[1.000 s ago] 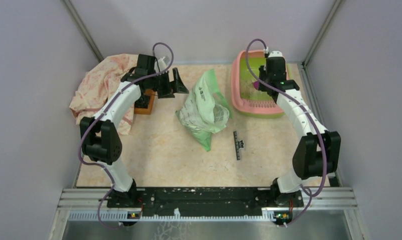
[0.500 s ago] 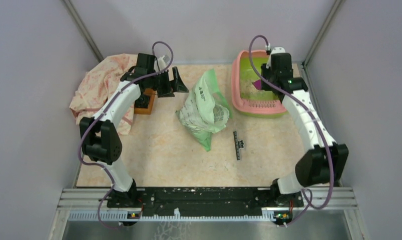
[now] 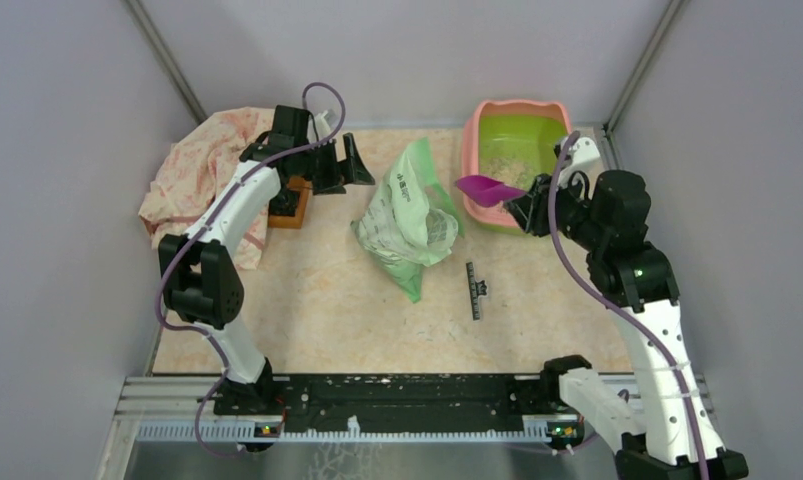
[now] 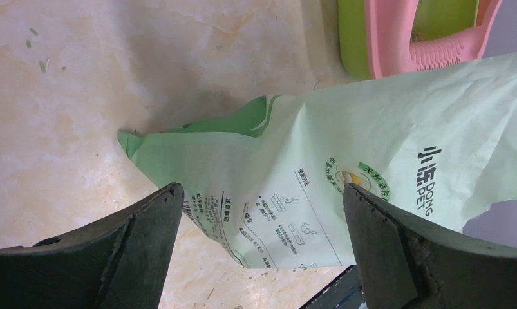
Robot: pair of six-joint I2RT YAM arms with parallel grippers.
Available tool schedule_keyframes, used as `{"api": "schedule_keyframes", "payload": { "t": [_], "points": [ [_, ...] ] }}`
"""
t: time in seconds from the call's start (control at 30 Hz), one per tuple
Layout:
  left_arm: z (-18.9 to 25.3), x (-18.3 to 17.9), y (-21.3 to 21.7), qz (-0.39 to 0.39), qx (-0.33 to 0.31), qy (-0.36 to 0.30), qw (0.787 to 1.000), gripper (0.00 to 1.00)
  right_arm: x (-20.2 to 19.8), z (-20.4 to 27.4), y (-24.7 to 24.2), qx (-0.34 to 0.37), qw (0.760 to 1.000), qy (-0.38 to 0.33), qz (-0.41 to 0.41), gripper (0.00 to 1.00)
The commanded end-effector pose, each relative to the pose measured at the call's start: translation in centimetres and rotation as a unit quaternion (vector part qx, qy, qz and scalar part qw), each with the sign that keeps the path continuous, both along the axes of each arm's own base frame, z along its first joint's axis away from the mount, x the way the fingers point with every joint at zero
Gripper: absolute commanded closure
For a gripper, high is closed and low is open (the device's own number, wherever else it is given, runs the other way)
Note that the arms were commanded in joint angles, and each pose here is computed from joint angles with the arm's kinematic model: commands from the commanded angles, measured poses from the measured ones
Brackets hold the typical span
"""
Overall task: Fill the litter box with clean litter
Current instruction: 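Pour the cat litter into the litter box, then scoop the cat litter from the cat litter bag.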
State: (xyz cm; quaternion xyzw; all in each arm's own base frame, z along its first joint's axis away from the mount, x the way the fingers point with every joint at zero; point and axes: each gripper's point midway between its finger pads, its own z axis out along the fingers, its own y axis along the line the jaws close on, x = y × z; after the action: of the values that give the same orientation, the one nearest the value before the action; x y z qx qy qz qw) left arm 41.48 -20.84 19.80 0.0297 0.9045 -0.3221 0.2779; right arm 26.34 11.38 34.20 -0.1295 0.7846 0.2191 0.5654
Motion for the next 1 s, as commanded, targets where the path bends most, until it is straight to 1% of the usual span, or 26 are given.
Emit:
{"api": "schedule_keyframes", "payload": {
  "t": [0.0, 0.1, 0.27, 0.37, 0.47, 0.6, 0.87, 0.97],
  "points": [
    [1.5, 0.5, 0.0, -0.003, 0.004, -0.025, 1.0, 0.01, -3.5, 0.4, 2.3, 0.008, 0.995, 0.029, 0.093, 1.0],
    [1.4, 0.6, -0.1, -0.002, 0.001, -0.024, 1.0, 0.01, -4.1, 0.3, 2.4, -0.003, 0.993, 0.053, 0.103, 1.0],
    [1.4, 0.6, 0.0, 0.0, 0.004, -0.025, 1.0, 0.01, -4.9, 0.5, 2.8, -0.007, 0.992, 0.062, 0.114, 1.0],
    [1.3, 0.6, 0.0, 0.0, 0.003, -0.024, 1.0, 0.01, -5.2, -0.7, 3.6, -0.015, 0.987, 0.086, 0.134, 1.0],
    [1.1, 0.6, -0.1, 0.0, 0.002, -0.022, 1.0, 0.01, -4.9, -1.6, 4.1, -0.02, 0.986, 0.093, 0.135, 1.0],
    [0.9, 0.7, -0.2, -0.001, 0.0, -0.02, 1.0, 0.01, -3.3, -2.7, 4.8, -0.024, 0.985, 0.105, 0.137, 1.0],
    [0.3, 0.6, -0.2, -0.002, 0.001, -0.019, 1.0, 0.01, 1.5, -4.2, 6.4, -0.04, 0.981, 0.132, 0.137, 1.0],
    [0.1, 0.7, -0.2, -0.003, 0.0, -0.018, 1.0, 0.01, 2.6, -4.9, 7.3, -0.066, 0.976, 0.153, 0.14, 1.0]
  ]
}}
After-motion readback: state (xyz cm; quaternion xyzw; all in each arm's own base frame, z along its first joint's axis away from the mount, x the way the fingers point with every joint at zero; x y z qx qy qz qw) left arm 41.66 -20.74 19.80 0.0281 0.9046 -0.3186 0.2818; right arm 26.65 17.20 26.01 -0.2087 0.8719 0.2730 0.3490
